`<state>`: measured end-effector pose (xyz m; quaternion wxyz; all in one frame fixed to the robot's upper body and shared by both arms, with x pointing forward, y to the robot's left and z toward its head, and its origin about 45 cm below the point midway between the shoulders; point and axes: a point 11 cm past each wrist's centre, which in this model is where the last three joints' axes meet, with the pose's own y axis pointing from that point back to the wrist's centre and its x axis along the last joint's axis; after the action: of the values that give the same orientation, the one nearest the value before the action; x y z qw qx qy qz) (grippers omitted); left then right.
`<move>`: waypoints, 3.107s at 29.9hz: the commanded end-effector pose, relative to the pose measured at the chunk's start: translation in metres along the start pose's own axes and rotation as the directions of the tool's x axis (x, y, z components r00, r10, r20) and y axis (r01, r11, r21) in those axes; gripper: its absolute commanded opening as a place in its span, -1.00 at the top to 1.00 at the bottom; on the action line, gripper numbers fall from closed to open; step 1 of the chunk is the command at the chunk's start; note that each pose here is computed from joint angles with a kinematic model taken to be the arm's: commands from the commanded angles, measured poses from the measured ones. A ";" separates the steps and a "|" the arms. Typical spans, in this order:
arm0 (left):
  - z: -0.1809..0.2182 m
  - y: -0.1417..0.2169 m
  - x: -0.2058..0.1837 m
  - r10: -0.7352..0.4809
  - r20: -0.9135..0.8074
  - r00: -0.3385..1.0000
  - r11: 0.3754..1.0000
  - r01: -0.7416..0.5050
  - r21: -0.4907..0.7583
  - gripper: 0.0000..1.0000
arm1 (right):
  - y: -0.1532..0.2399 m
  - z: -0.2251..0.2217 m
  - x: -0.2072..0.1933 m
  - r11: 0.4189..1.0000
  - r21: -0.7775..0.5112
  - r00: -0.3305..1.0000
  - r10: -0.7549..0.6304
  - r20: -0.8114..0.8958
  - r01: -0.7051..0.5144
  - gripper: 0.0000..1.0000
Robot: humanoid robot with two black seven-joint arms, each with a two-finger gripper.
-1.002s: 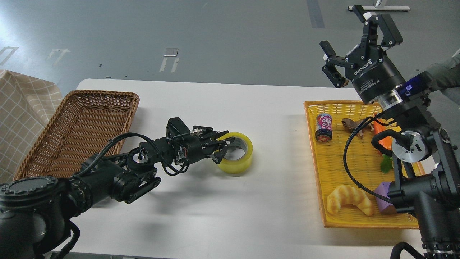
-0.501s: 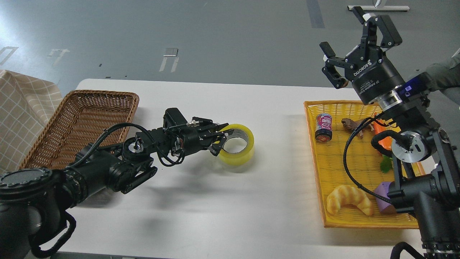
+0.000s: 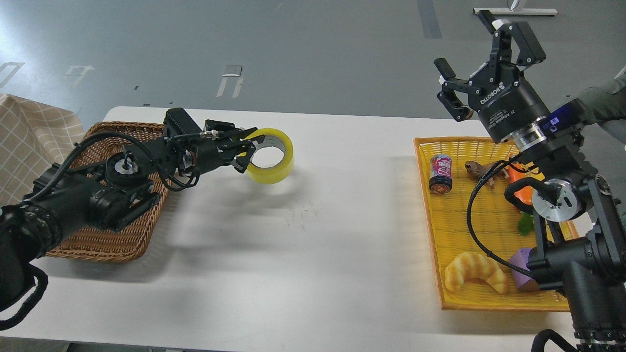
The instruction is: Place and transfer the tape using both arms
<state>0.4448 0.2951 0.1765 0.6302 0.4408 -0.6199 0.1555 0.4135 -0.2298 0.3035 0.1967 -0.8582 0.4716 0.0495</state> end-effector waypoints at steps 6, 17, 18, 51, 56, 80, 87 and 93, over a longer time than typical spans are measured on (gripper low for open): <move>-0.053 0.043 0.004 0.006 -0.016 1.000 0.991 -0.004 0.131 0.96 | -0.001 0.001 -0.001 1.000 -0.004 1.000 -0.004 -0.002 0.004 -0.99; -0.110 0.113 -0.004 0.019 -0.068 0.997 0.950 0.003 0.312 0.95 | -0.002 0.001 -0.002 1.000 -0.006 1.000 -0.008 -0.002 0.008 -0.99; -0.116 0.123 -0.007 0.018 -0.077 0.997 0.943 0.009 0.333 0.95 | -0.002 0.001 -0.003 1.000 -0.007 1.000 -0.009 -0.003 0.009 -0.99; -0.114 0.205 -0.096 -0.095 -0.169 0.981 0.889 0.160 0.430 0.53 | 0.000 0.007 0.001 1.000 -0.023 1.000 0.002 0.005 -0.002 -0.99; -0.116 0.209 -0.104 -0.093 -0.188 0.978 0.872 0.171 0.458 -0.52 | 0.002 0.009 0.001 1.000 -0.026 1.000 0.005 0.007 -0.004 -0.99; -0.121 0.143 -0.053 0.337 -0.377 0.863 0.813 -0.065 0.579 -0.95 | 0.003 0.011 0.002 0.999 -0.031 1.000 0.008 0.009 -0.008 -0.99; -0.110 0.079 0.012 0.575 -0.459 0.678 0.763 -0.239 0.601 -0.96 | 0.000 0.007 0.001 1.000 -0.022 1.000 0.002 0.003 -0.002 -0.99; -0.083 0.029 0.050 0.640 -0.548 0.538 0.755 -0.312 0.576 -0.96 | -0.002 0.005 0.000 1.000 -0.026 1.000 -0.003 -0.007 0.002 -0.99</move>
<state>0.4763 0.3824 0.2418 0.6270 0.3050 -0.3845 0.6049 0.4150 -0.2272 0.2986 0.1868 -0.8604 0.4711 0.0533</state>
